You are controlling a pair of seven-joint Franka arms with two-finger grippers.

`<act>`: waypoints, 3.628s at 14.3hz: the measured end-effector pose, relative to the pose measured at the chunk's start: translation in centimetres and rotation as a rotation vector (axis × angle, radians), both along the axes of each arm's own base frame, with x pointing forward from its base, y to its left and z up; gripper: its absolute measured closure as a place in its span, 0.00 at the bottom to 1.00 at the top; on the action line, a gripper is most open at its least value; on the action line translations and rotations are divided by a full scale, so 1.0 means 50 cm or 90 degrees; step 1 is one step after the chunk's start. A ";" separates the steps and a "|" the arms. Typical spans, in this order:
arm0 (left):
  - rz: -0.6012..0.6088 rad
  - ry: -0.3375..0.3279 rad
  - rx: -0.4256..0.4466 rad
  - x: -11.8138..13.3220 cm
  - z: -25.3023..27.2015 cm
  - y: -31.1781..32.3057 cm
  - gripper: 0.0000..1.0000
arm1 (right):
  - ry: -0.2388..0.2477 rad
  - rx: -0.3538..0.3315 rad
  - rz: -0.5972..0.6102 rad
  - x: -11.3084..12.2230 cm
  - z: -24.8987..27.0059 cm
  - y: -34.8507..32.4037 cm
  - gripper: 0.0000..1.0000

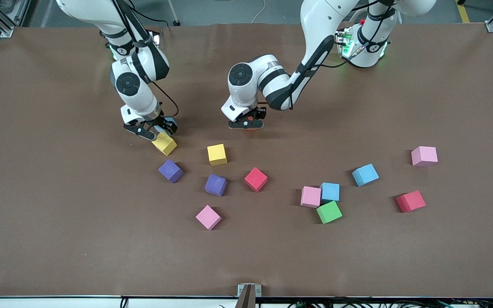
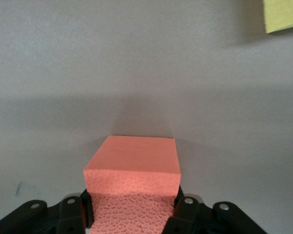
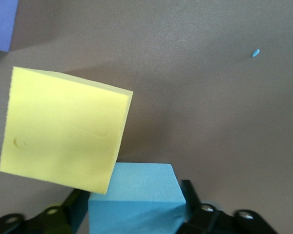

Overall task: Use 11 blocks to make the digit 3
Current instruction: 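Carry the orange block beside the blue block while the right gripper moves blue, then release the orange block and grasp the hot pink block with the left gripper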

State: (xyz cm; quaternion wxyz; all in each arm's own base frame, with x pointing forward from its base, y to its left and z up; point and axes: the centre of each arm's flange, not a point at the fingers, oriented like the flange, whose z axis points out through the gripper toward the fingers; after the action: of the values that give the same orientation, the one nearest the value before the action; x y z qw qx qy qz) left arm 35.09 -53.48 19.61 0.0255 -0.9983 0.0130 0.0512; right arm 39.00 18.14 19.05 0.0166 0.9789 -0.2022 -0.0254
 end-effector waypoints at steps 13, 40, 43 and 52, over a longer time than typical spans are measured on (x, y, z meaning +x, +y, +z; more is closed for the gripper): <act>0.006 -0.008 0.026 -0.010 -0.003 0.006 0.37 | 0.018 -0.006 -0.002 -0.002 0.041 0.003 0.43; 0.141 -0.147 -0.034 0.469 0.291 0.311 0.00 | 0.011 0.040 -0.631 -0.045 0.079 0.401 0.48; 0.141 -0.134 -0.026 0.493 0.258 0.342 0.00 | 0.014 0.042 -0.671 -0.052 0.081 0.435 0.48; 0.190 -0.137 -0.030 0.631 0.235 0.527 0.00 | 0.039 0.046 -0.720 -0.048 0.049 0.502 0.48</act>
State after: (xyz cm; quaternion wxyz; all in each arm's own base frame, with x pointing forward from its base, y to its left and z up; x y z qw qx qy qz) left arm 66.65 -27.11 31.36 -0.0042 -0.9891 -0.1372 -0.0532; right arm 36.61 43.26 21.51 -0.0270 0.7167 -0.6937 -0.0657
